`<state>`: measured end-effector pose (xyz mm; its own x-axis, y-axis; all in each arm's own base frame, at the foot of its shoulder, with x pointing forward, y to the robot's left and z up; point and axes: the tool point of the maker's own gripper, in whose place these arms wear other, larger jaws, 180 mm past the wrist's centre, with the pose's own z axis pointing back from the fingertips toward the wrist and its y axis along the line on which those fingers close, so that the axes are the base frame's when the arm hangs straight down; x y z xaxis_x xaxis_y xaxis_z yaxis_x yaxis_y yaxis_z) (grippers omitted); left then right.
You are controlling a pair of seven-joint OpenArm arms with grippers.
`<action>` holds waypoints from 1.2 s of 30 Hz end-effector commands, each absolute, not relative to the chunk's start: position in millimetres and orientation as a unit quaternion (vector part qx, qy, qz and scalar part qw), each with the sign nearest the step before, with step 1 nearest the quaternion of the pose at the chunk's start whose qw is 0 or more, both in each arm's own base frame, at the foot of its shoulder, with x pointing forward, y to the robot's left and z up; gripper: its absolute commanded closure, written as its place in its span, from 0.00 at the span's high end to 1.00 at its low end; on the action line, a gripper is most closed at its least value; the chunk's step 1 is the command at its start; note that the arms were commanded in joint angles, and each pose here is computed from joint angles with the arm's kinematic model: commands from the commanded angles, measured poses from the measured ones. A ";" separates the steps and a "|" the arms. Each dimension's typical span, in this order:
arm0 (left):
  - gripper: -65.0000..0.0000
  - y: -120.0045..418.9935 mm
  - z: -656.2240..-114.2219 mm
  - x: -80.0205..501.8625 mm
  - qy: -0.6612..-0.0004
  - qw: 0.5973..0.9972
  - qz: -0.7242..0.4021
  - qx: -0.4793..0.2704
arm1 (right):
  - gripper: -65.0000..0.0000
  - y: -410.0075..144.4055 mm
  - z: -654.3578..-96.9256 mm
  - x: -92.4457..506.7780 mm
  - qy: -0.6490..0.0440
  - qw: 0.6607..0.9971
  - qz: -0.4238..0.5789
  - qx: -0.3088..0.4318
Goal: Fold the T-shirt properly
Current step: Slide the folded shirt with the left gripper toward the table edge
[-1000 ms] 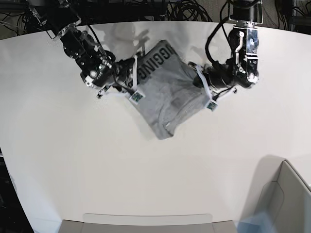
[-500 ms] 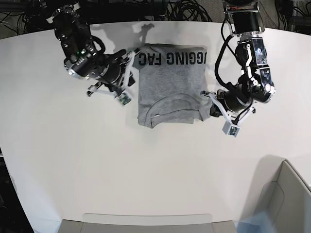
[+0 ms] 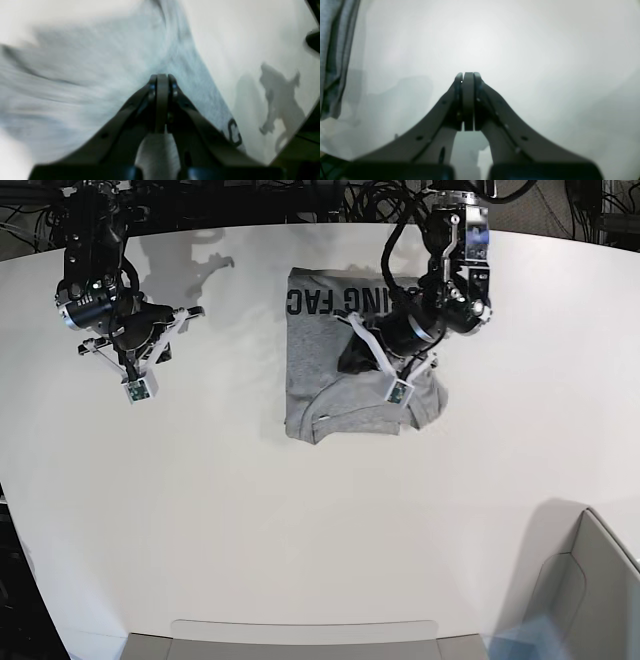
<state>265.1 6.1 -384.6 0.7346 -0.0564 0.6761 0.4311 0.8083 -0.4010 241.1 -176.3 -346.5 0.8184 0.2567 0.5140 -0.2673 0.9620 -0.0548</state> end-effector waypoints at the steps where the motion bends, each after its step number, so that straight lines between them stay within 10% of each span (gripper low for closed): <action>1: 0.00 -4.0 -381.6 268.7 -0.347 0.879 -0.138 -0.296 | 0.00 -176.7 -340.9 243.2 -0.280 0.950 0.141 0.008; 9: 0.00 7.2 -455.3 241.7 -0.280 0.906 -0.107 -0.299 | 0.00 -176.7 -347.5 233.7 -0.266 0.953 0.141 0.010; 20: 0.00 187.0 -526.8 225.2 -0.223 0.959 -0.091 -0.149 | 0.00 -171.4 -352.2 226.3 -0.258 0.955 0.142 0.018; 29: 0.00 311.7 -496.5 265.2 -0.221 0.965 -0.126 -0.068 | 0.00 -165.4 -351.0 228.9 -0.264 0.954 0.137 0.026; 36: 0.00 310.5 -472.3 287.8 -0.242 0.953 -0.169 -0.062 | 0.00 -160.3 -352.4 227.6 -0.263 0.955 0.132 0.035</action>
